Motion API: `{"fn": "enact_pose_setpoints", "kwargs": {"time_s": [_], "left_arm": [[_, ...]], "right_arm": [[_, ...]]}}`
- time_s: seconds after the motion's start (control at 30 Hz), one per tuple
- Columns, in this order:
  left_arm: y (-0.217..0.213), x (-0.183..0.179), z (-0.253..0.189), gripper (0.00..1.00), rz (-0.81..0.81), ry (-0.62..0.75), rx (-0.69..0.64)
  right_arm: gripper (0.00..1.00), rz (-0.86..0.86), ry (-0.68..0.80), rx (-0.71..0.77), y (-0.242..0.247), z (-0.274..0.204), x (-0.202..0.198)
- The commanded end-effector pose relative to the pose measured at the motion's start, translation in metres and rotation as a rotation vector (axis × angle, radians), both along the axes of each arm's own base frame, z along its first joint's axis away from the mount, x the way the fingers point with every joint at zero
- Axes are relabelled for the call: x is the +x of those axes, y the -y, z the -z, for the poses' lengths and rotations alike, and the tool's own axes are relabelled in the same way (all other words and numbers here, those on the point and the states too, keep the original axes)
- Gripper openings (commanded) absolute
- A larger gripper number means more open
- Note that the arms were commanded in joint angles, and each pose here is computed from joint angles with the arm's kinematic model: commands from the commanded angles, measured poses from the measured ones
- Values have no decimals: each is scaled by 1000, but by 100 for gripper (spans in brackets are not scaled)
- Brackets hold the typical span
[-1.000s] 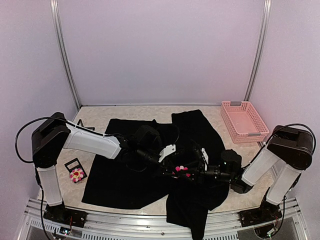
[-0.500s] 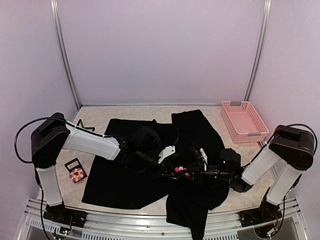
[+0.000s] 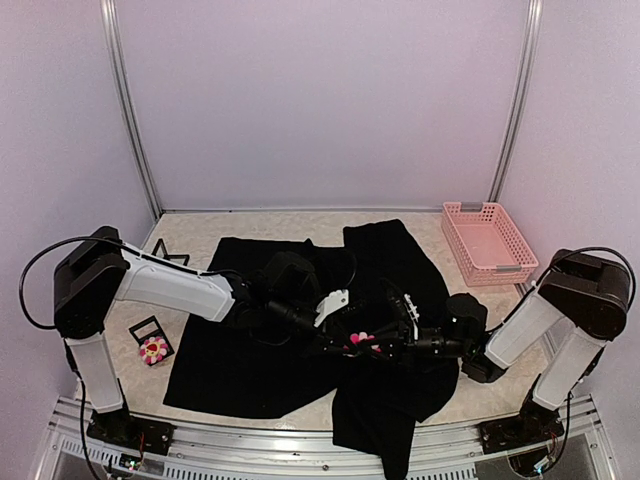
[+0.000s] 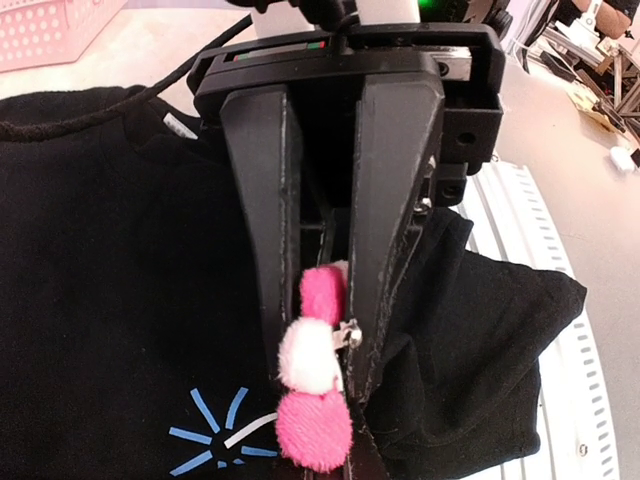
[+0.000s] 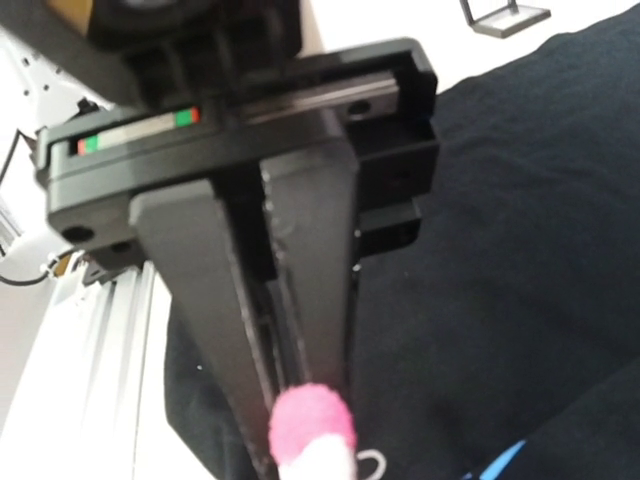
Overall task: Pin the brooch onto the clothing
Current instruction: Pin the brooch onto the flattened clothing, then flatten out the clothing with brooches at the center of the board.
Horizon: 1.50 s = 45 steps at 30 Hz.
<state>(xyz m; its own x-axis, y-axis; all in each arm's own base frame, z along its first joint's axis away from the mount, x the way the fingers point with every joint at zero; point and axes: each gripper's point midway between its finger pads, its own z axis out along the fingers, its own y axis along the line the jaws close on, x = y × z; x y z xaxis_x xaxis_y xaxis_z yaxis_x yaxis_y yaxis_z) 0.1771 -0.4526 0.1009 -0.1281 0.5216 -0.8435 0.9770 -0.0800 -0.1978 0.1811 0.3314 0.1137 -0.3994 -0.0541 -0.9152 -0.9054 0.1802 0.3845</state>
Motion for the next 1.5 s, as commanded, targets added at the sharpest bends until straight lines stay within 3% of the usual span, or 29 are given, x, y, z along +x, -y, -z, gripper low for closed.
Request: {"fn": "enact_pose_setpoints", "kwargs": {"time_s": [0.0, 0.4, 0.73, 0.87, 1.3, 1.47], "left_arm": [[6, -36, -30, 0, 138, 5, -100], [2, -31, -34, 0, 123, -1, -115], [2, -28, -33, 0, 110, -12, -115], [2, -27, -32, 0, 102, -16, -112], [2, -23, -31, 0, 82, -13, -109], [0, -6, -18, 0, -22, 117, -36]], "right_arm": [[17, 85, 7, 32, 11, -7, 19], [31, 103, 31, 17, 20, -6, 18], [56, -33, 111, 44, 16, -18, -4], [71, -90, 143, 55, 17, -22, -16], [72, -91, 195, 14, 24, -20, -22], [69, 6, 180, -27, 27, -18, -5]]}}
